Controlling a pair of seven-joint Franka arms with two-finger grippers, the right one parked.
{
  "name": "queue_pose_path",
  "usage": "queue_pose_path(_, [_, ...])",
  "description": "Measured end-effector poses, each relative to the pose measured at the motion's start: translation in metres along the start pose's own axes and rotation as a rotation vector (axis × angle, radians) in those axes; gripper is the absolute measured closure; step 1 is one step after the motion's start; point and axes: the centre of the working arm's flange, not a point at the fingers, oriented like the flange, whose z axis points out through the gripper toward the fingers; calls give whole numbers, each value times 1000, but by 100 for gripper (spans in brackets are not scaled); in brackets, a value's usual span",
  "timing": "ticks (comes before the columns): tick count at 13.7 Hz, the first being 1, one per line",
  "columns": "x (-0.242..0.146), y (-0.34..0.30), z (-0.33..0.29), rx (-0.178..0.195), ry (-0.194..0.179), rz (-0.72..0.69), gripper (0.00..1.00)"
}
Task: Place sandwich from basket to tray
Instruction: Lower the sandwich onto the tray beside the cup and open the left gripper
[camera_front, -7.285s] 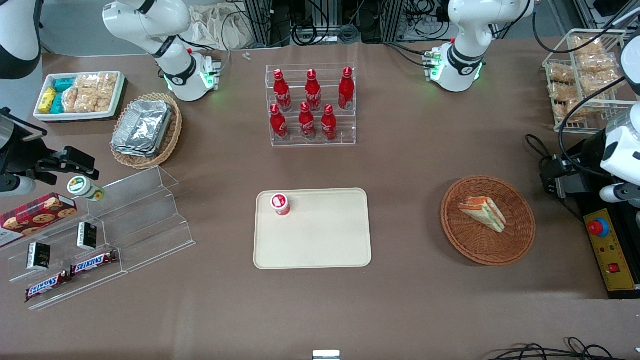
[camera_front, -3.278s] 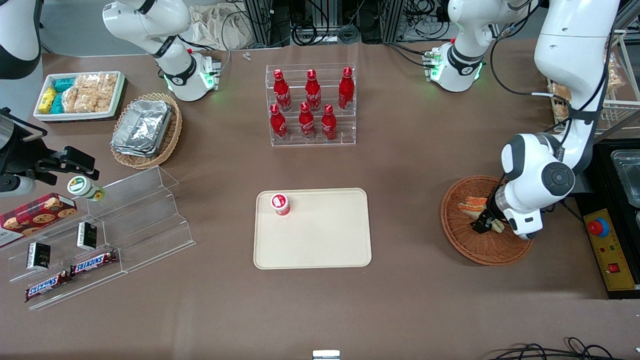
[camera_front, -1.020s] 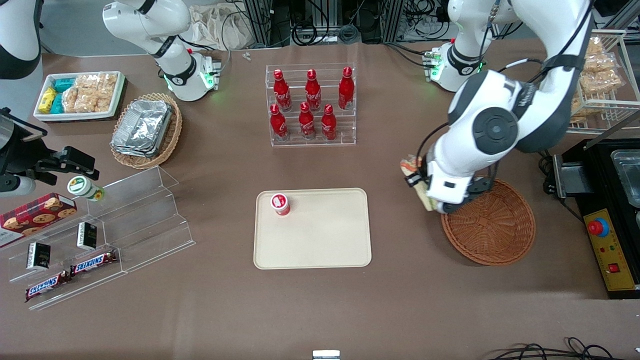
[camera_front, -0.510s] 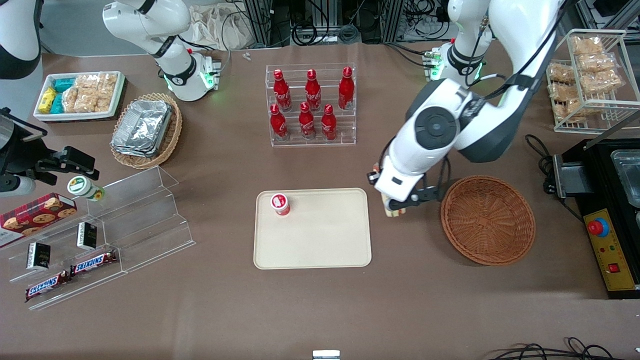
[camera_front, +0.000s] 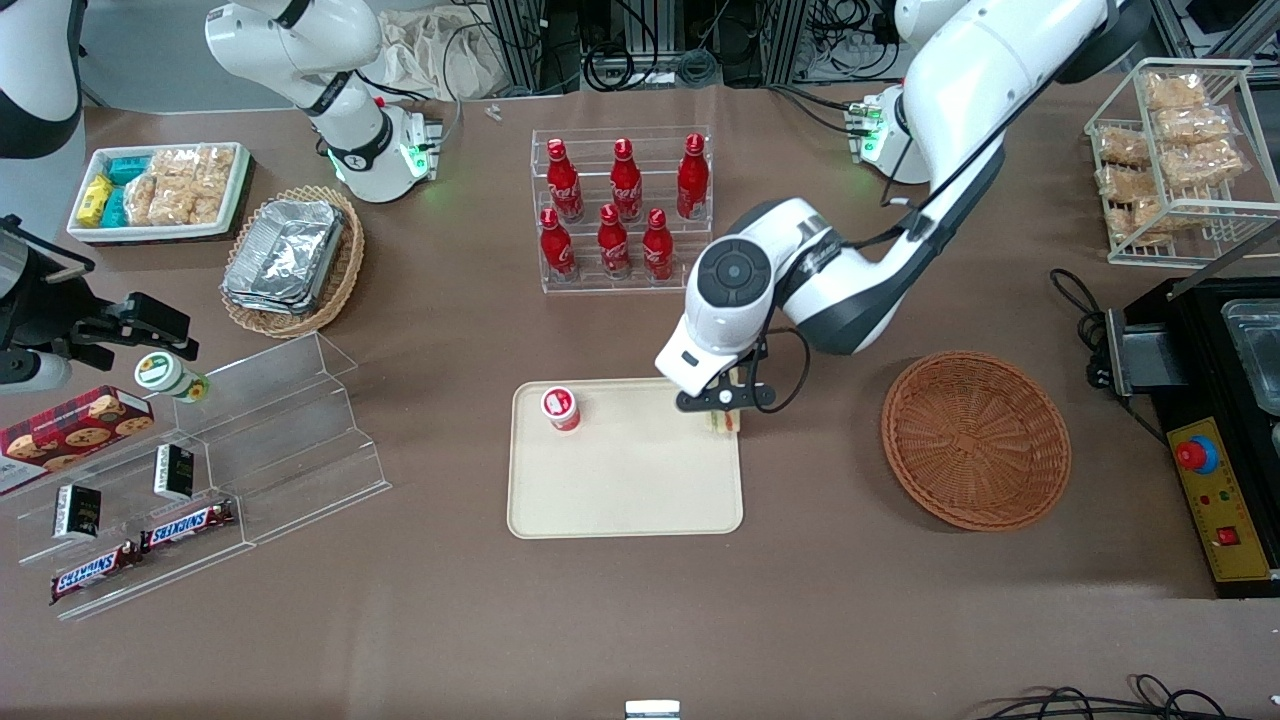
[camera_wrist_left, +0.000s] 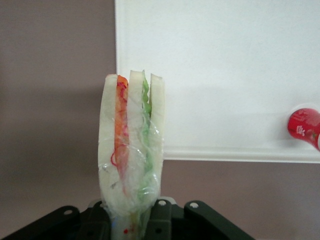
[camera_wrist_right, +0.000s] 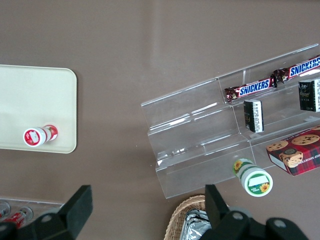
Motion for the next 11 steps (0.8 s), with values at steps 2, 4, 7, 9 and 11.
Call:
queue_pose_path(2, [8, -2, 26, -25, -23, -2, 80])
queue_pose_path(4, [15, -3, 49, -31, -23, 6, 80])
queue_pose_path(7, [19, -3, 73, -31, -17, 24, 80])
queue_pose_path(9, [22, -4, 82, -24, -11, 32, 80])
queue_pose_path(11, [28, -6, 86, -35, 11, 33, 80])
